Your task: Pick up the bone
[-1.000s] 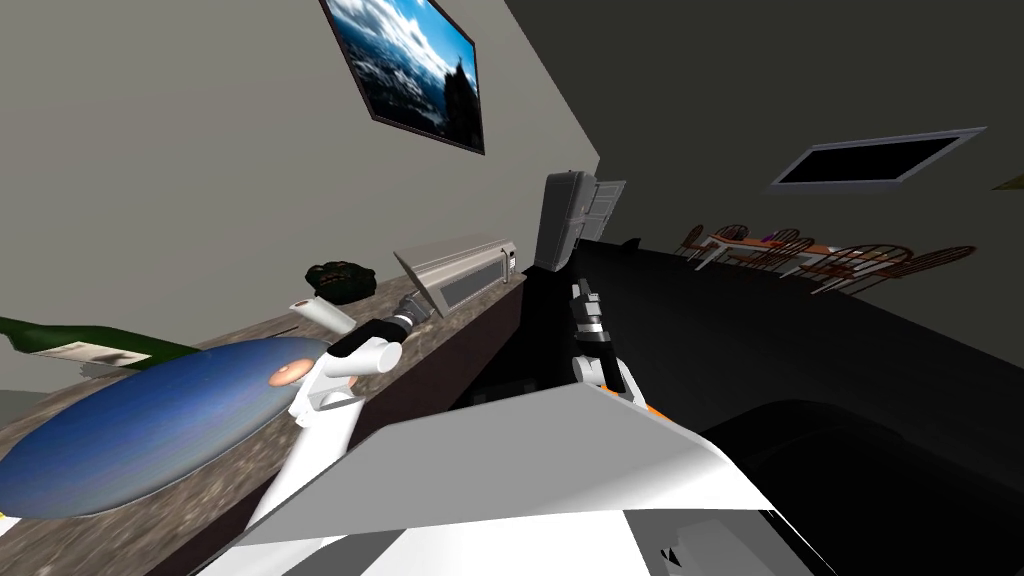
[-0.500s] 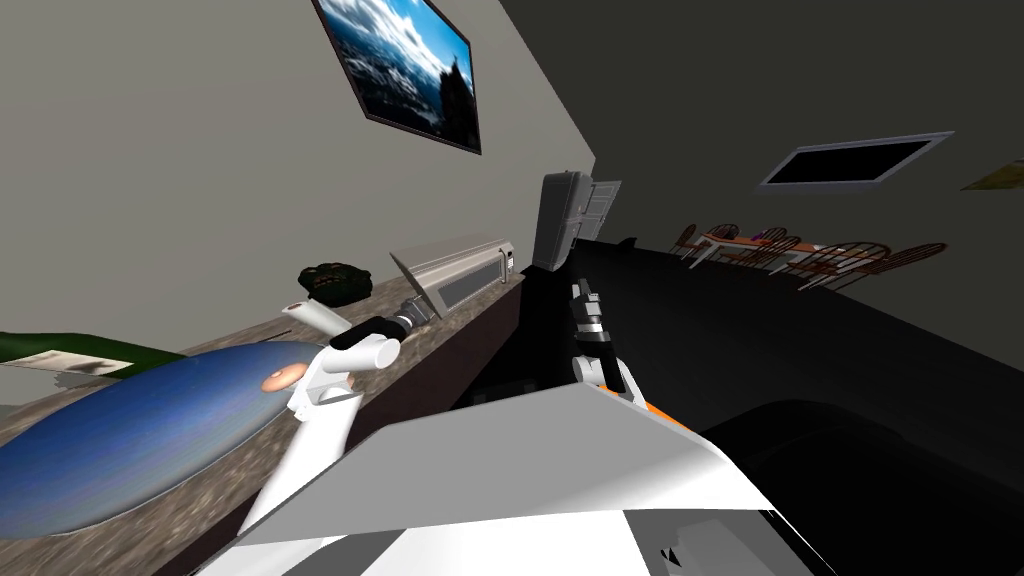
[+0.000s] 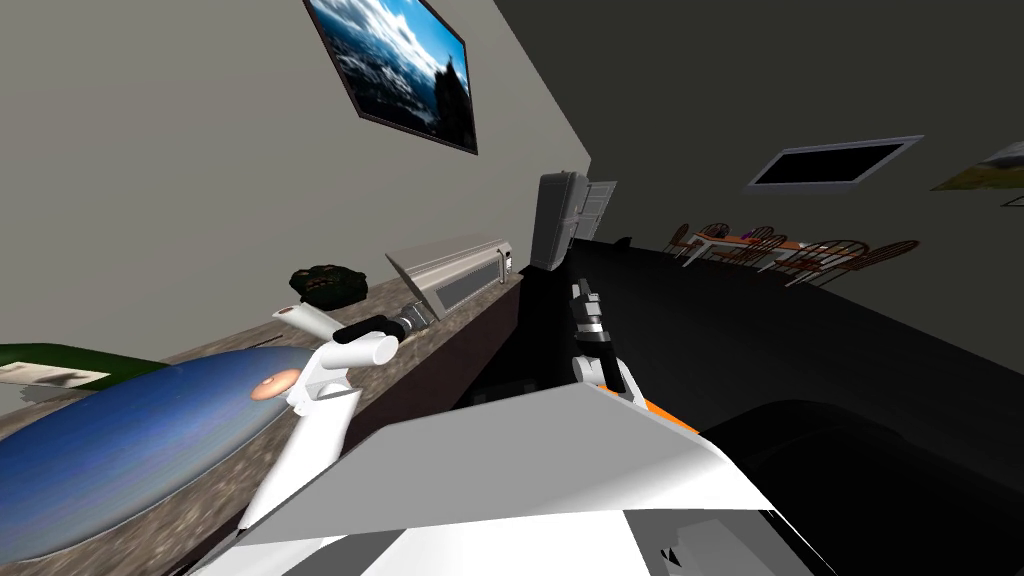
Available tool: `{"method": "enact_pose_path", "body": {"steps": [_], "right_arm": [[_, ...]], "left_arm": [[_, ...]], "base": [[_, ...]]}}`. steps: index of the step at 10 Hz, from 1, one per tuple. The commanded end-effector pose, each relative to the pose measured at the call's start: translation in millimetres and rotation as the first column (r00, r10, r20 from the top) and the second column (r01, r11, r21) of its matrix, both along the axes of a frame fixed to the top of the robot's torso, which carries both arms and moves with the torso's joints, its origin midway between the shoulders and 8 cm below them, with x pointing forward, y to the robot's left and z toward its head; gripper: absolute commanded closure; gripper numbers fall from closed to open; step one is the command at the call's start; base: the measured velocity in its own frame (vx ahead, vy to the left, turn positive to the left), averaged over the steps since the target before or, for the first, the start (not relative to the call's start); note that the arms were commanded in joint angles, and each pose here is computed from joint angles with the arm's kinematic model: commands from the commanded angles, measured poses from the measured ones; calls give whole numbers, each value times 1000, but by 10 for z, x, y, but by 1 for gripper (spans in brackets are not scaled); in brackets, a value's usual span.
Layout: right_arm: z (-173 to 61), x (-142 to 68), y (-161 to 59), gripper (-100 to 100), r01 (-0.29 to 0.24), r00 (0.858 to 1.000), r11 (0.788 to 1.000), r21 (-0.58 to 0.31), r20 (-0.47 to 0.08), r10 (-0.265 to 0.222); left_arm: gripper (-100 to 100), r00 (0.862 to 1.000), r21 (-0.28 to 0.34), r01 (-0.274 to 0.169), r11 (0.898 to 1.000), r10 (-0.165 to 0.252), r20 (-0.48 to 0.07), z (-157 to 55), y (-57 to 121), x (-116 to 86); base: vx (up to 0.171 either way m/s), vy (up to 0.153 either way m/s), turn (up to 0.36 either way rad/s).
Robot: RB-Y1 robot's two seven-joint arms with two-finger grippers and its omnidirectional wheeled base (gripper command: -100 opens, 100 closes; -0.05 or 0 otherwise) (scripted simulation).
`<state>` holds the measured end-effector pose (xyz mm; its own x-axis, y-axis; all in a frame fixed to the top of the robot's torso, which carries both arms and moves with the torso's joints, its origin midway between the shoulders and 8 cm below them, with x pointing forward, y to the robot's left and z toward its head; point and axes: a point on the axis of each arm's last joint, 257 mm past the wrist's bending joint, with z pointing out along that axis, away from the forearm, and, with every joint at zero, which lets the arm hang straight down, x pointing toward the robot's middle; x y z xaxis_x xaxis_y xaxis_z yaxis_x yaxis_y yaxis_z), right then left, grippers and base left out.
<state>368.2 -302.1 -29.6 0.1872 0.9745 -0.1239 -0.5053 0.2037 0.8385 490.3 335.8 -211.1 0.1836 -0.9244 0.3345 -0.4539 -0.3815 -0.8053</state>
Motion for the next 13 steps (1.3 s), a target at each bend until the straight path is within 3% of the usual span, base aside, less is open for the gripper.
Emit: {"method": "enact_pose_path", "body": {"steps": [1, 6, 7, 9, 10, 13], "right_arm": [[0, 0, 0, 0, 0, 1000, 1000, 0, 0, 0], [0, 0, 0, 0, 0, 1000, 1000, 0, 0, 0], [0, 0, 0, 0, 0, 1000, 1000, 0, 0, 0], [0, 0, 0, 0, 0, 1000, 1000, 0, 0, 0], [0, 0, 0, 0, 0, 1000, 1000, 0, 0, 0], [0, 0, 0, 0, 0, 1000, 1000, 0, 0, 0]], "left_arm": [[-100, 1000, -2, -4, 1000, 4, -30, -61, 15, -34], [-100, 985, -34, -45, 998, 39, -169, -314, 120, -168], [-100, 984, -33, -46, 998, 39, -173, -323, 121, -176], [-100, 970, -46, -69, 997, 56, -236, -430, 172, -251], [-100, 969, -45, -69, 997, 57, -241, -441, 173, -262], [-100, 940, -66, -115, 991, 87, -329, -576, 268, -374]], "base": [[6, 8, 13], [14, 14, -29], [8, 8, 4], [19, 16, -22], [12, 10, -1], [25, 19, -16]]}}
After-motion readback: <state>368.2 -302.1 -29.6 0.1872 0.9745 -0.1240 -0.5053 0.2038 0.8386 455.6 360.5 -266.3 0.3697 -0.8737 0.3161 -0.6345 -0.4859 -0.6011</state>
